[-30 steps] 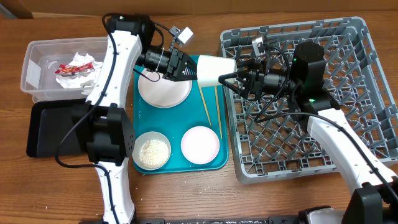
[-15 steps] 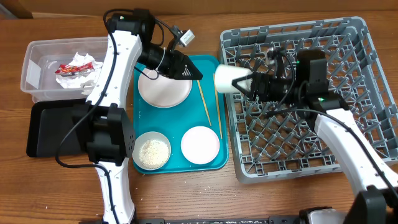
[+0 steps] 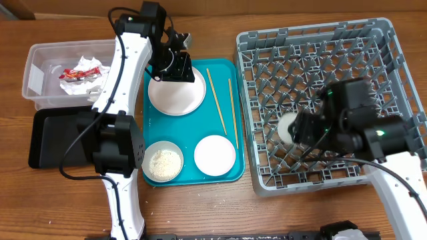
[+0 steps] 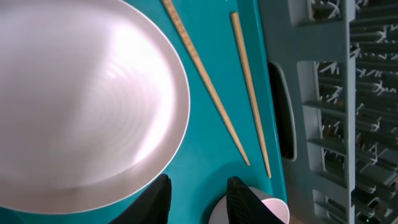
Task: Sort waste into correct bins and load items into the dishwasher
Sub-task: 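Lower the cup into the dish rack with the right gripper, release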
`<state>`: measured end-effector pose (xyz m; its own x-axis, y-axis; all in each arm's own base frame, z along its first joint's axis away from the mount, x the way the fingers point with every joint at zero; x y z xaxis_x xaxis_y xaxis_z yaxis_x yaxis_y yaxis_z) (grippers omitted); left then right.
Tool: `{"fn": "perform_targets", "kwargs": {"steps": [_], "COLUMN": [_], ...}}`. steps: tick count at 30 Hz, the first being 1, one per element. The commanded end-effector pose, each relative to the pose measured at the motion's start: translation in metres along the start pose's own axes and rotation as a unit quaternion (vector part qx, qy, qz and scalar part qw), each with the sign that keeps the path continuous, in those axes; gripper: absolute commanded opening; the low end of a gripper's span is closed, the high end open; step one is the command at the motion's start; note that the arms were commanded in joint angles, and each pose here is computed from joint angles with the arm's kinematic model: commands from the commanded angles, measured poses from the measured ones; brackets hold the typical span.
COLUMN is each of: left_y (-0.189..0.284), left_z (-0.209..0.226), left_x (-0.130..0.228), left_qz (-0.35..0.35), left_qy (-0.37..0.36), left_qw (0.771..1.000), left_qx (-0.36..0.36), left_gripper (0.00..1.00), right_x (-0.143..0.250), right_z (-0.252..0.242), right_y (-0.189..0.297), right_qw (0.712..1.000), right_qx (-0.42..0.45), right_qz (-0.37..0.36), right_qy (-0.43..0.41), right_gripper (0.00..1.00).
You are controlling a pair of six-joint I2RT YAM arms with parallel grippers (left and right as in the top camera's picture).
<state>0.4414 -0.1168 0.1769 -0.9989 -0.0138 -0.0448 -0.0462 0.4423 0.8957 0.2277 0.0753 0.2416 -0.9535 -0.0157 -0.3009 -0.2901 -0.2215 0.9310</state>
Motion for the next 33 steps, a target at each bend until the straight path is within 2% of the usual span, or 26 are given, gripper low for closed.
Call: {"fn": "perform_targets", "kwargs": {"steps": [1, 8, 23, 30, 33], "left_y": [0.012, 0.012, 0.012, 0.012, 0.012], "left_z": [-0.004, -0.004, -0.002, -0.002, -0.002], "left_x": [-0.002, -0.001, 0.002, 0.004, 0.004], "left_qz": [-0.020, -0.018, -0.010, -0.006, -0.005], "left_qy": [0.008, 0.009, 0.011, 0.012, 0.013], "left_qw": [1.000, 1.000, 1.000, 1.000, 1.000], "left_qx": [-0.012, -0.012, -0.016, -0.018, -0.019], "left_gripper": [0.33, 0.33, 0.35, 0.36, 0.36], "right_x": [0.009, 0.035, 0.051, 0.049, 0.049], "right_z": [0.014, 0.024, 0.036, 0.040, 0.040], "right_y": [-0.008, -0.021, -0.040, -0.041, -0.041], "right_qw": [0.999, 0.989, 0.985, 0.987, 0.987], "right_qx": [0.033, 0.117, 0.118, 0.106, 0.106], "right_qz": [0.030, 0.091, 0.123, 0.118, 0.119], "right_qy": [0.015, 0.009, 0.019, 0.018, 0.018], "right_gripper": [0.63, 0.64, 0.68, 0.75, 0.81]}}
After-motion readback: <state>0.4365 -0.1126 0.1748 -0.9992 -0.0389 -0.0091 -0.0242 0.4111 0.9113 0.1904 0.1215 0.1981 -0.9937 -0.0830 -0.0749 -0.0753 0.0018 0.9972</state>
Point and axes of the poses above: each gripper's point midway between its finger pads, its own y axis back along the fingers, its own z axis along the line the jaws close on, x = y × z, the point moved 5 cm from there along y, back along the fingers, and after that the axes turned 13 degrees about y, right-handed, at the moved point
